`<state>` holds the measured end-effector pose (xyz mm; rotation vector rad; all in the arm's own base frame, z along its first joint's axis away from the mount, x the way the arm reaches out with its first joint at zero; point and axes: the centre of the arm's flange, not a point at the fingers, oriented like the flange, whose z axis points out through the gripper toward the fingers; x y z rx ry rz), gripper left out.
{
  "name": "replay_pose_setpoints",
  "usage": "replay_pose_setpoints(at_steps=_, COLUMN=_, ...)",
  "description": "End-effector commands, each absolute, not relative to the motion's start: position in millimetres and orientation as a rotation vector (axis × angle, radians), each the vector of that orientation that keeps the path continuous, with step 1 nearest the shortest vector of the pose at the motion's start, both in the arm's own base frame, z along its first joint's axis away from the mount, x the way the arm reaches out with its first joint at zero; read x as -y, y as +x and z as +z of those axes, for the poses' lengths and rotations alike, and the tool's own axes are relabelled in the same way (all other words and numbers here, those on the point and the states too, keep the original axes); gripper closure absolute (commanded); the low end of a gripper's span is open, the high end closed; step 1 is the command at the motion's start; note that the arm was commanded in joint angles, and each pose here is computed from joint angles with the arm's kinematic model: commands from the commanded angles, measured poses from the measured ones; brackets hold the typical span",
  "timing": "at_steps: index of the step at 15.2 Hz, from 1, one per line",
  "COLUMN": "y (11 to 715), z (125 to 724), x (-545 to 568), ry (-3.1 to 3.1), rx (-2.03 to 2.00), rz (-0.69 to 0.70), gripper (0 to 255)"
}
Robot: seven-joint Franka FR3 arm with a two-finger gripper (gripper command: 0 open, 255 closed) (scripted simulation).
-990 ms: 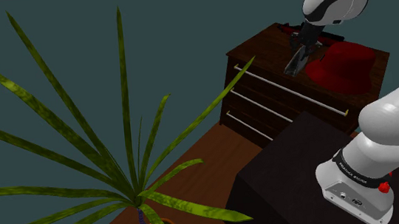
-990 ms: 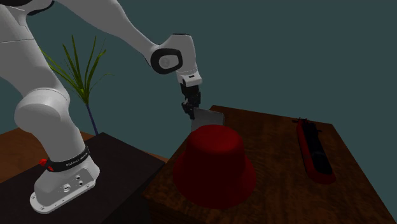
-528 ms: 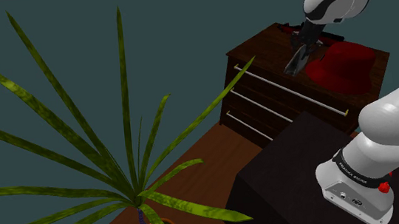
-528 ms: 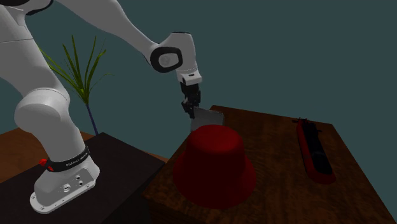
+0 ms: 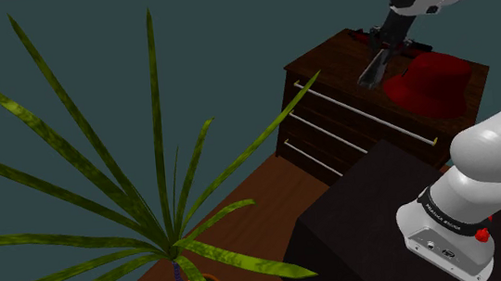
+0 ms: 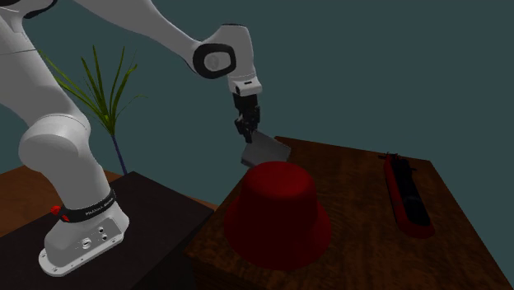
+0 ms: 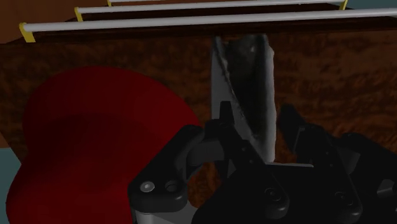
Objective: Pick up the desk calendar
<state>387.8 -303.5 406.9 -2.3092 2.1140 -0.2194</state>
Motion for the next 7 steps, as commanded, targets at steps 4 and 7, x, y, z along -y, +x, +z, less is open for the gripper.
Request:
replay_pose_setpoints(at_steps=4, y=387.3, z=433.9, x=303.3, ry=-2.309, rx=-2.114, rz=-0.22, gripper=255)
replay_pose_setpoints(at_steps=7, y=387.3, z=440.0, x=303.3, ry=-2.309, rx=-2.114, rz=-0.22, gripper=255)
